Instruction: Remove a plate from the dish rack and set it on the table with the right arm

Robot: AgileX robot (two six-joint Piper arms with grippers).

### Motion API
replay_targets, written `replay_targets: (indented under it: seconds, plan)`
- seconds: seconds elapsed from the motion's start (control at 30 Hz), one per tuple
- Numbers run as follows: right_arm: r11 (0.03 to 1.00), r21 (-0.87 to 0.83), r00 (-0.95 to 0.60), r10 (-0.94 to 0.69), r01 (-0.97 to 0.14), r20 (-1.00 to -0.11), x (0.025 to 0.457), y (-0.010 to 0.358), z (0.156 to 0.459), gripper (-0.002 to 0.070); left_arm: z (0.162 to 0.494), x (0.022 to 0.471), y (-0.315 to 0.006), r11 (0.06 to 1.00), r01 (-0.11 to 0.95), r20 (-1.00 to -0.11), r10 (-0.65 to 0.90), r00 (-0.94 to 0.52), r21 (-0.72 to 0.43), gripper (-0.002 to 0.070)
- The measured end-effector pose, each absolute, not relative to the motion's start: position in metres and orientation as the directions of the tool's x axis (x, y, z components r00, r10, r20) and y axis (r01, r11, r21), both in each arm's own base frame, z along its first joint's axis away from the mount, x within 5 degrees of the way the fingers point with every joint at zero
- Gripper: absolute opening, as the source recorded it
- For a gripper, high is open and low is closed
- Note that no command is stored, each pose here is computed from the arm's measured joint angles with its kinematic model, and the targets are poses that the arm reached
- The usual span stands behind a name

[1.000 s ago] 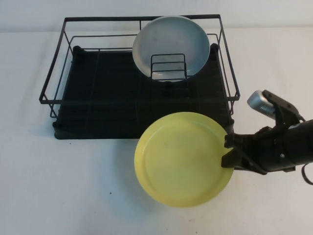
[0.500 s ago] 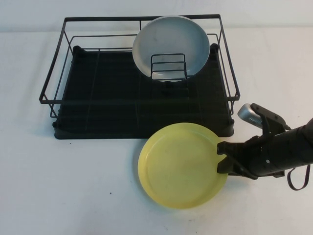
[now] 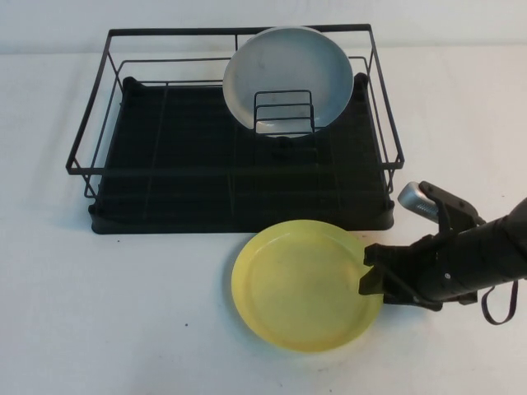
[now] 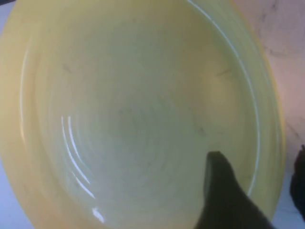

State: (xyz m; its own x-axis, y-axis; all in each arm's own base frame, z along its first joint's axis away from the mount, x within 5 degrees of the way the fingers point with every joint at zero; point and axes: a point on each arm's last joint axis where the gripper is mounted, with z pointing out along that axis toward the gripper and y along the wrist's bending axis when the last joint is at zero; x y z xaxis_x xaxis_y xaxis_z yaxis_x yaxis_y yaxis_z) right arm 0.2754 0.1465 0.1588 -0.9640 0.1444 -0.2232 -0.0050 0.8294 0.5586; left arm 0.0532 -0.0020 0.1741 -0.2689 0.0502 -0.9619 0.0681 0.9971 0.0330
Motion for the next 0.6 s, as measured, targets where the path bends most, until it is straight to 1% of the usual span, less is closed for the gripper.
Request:
replay_targets:
  seconds: [0.13, 0.23, 0.33, 0.43, 0.47, 0.53, 0.6]
  plan:
    - [0.830, 0.557, -0.964, 0.136, -0.015, -0.228, 0.276, 0.147, 0.160, 0.0343, 0.174, 0.053, -0.002, 0.997, 0.068, -0.962, 0.050, -0.269, 0.033, -0.0004]
    - [0.832, 0.552, -0.963, 0.106, -0.051, -0.248, 0.280, 0.149, 0.167, 0.0360, 0.174, 0.053, -0.002, 0.997, 0.068, -0.962, 0.050, -0.269, 0.033, -0.0004]
    - [0.835, 0.542, -0.955, 0.074, -0.099, -0.288, 0.282, 0.149, 0.185, 0.0358, 0.174, 0.053, -0.002, 0.997, 0.068, -0.962, 0.050, -0.269, 0.033, -0.0004]
    - [0.849, 0.502, -0.938, 0.020, -0.167, -0.346, 0.279, 0.146, 0.209, 0.0323, 0.174, 0.053, -0.002, 0.997, 0.068, -0.962, 0.050, -0.269, 0.033, -0.0004]
    - [0.856, 0.481, -0.929, 0.002, -0.190, -0.370, 0.277, 0.143, 0.219, 0.0300, 0.174, 0.053, -0.002, 0.997, 0.068, -0.962, 0.050, -0.269, 0.033, -0.0004]
    - [0.867, 0.436, -0.906, -0.039, -0.241, -0.421, 0.271, 0.138, 0.236, 0.0233, 0.174, 0.053, -0.002, 0.997, 0.068, -0.962, 0.050, -0.269, 0.033, -0.0004]
    - [0.870, 0.399, -0.881, -0.078, -0.289, -0.467, 0.261, 0.132, 0.254, 0.0141, 0.174, 0.053, -0.002, 0.997, 0.068, -0.962, 0.050, -0.269, 0.033, -0.0004]
